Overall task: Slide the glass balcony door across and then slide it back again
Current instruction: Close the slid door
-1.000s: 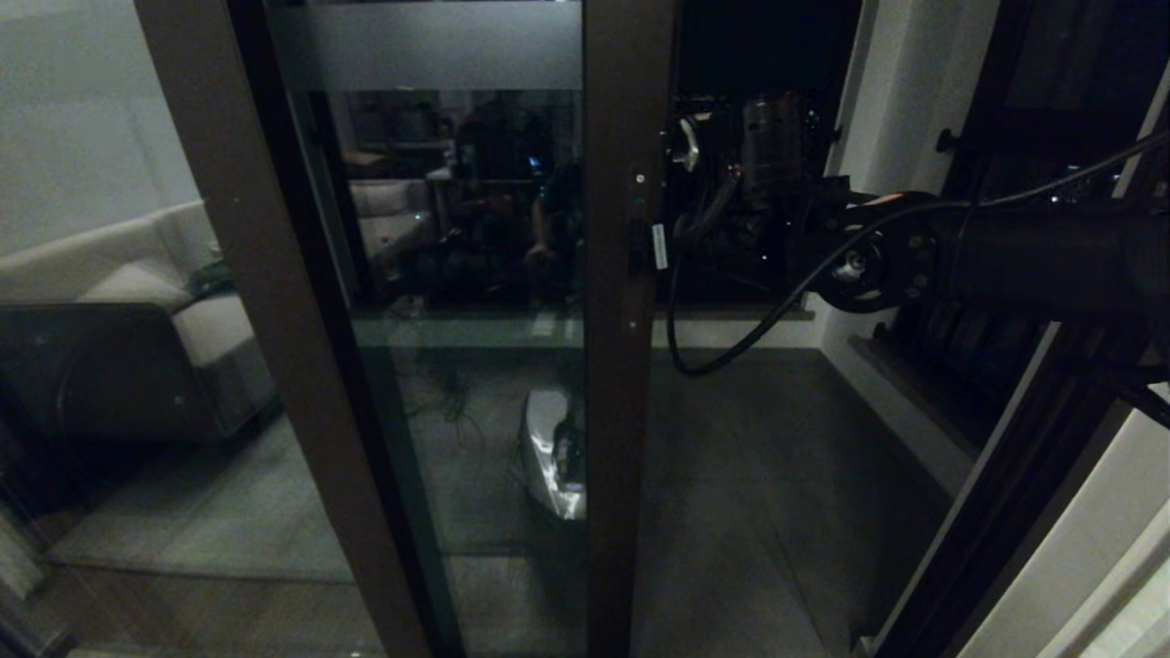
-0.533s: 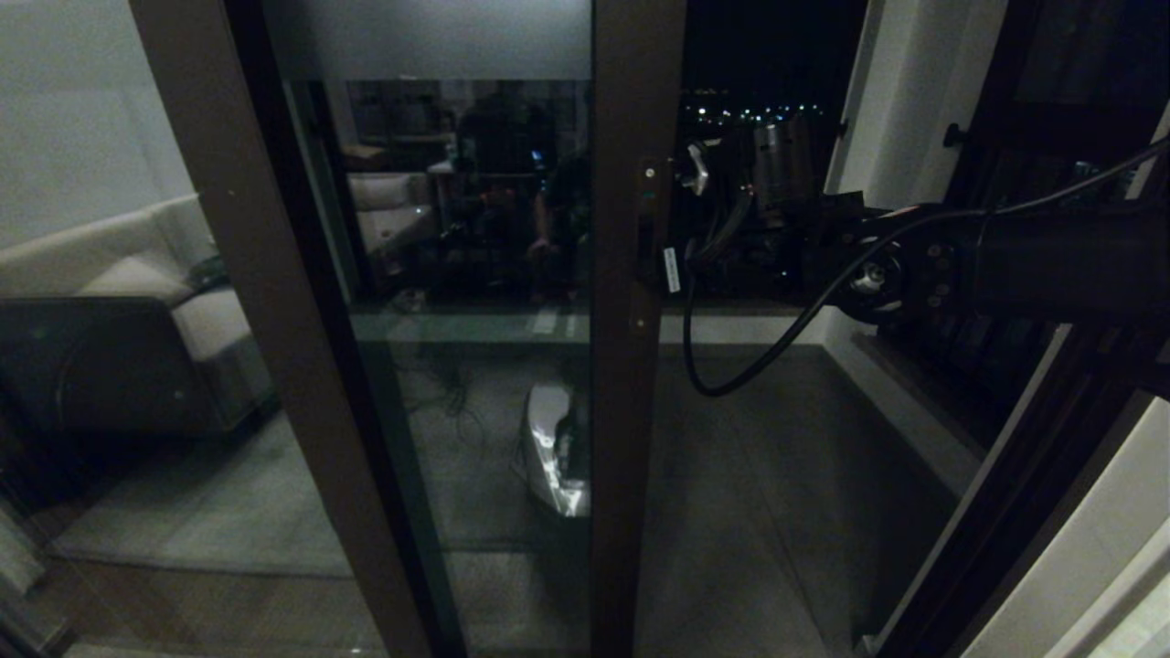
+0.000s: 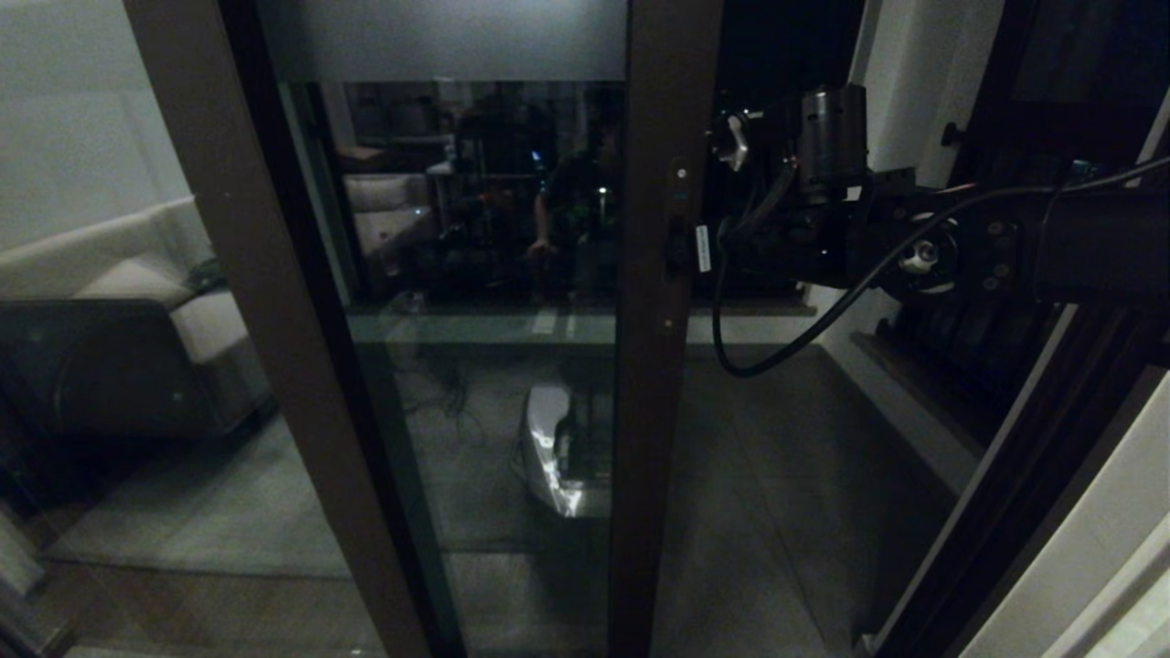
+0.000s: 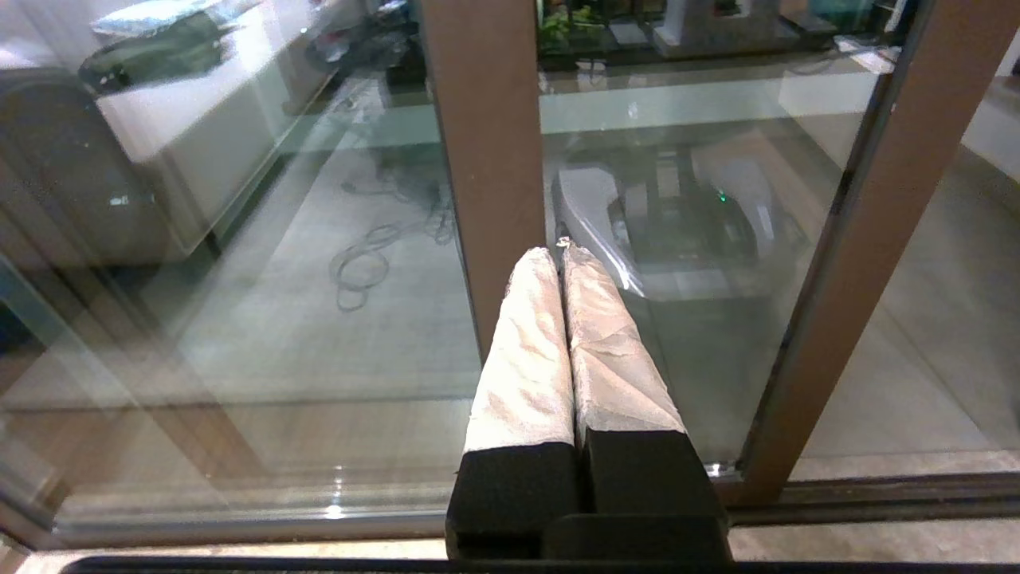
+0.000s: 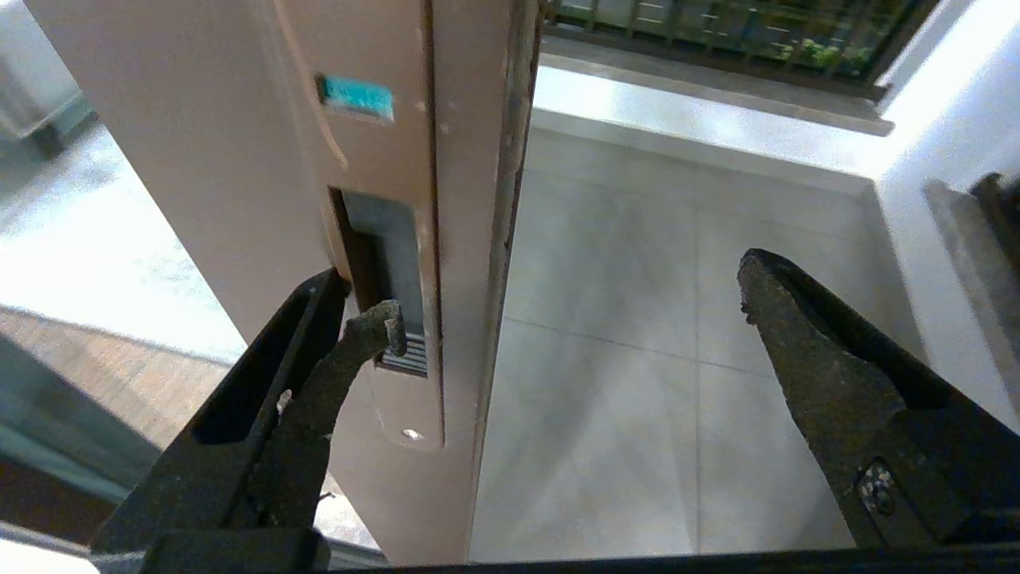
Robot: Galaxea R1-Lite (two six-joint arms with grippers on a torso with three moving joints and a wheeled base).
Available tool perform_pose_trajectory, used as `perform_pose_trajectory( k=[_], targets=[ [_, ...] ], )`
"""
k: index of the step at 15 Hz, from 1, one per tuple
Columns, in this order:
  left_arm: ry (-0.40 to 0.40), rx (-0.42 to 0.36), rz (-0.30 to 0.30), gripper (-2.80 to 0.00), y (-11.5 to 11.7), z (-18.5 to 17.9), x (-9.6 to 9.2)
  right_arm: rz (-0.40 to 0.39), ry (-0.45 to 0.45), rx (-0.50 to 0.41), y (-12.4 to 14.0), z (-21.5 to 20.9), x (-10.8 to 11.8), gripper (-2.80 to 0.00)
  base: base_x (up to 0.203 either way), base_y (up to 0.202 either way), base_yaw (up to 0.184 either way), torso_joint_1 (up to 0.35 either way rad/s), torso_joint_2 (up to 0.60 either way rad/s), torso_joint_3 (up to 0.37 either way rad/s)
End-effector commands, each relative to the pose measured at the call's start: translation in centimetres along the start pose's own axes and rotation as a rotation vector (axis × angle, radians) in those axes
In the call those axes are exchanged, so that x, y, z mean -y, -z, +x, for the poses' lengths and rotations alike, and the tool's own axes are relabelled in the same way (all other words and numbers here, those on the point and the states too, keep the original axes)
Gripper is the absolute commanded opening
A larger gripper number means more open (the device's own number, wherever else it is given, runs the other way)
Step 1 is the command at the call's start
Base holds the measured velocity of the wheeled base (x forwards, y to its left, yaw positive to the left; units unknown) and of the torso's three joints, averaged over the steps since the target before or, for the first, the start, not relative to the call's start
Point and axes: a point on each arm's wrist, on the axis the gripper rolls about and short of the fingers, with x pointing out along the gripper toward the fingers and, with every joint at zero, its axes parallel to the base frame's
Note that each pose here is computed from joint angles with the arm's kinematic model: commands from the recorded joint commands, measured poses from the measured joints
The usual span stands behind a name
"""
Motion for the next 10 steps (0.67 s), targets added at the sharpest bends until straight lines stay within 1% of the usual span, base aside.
perform_pose_trajectory(
  k=[1,6,10],
  targets=[
    [0.001,-0.001,0.001,-2.80,0.0,0.0,0.0,0.002,-0.011,0.013,-0.3,-0.3,-0.1,0.00,0.000,0.000,0.000,0.000,0.00,0.000],
    [0.000,0.000,0.001,-2.80,0.0,0.0,0.0,0.000,-0.004,0.010,-0.2,-0.2,0.2,0.00,0.000,0.000,0.000,0.000,0.00,0.000],
    [0.001,-0.001,0.001,-2.80,0.0,0.0,0.0,0.006,0.021,0.009,-0.3,0.0,1.2,0.00,0.000,0.000,0.000,0.000,0.00,0.000]
  ],
)
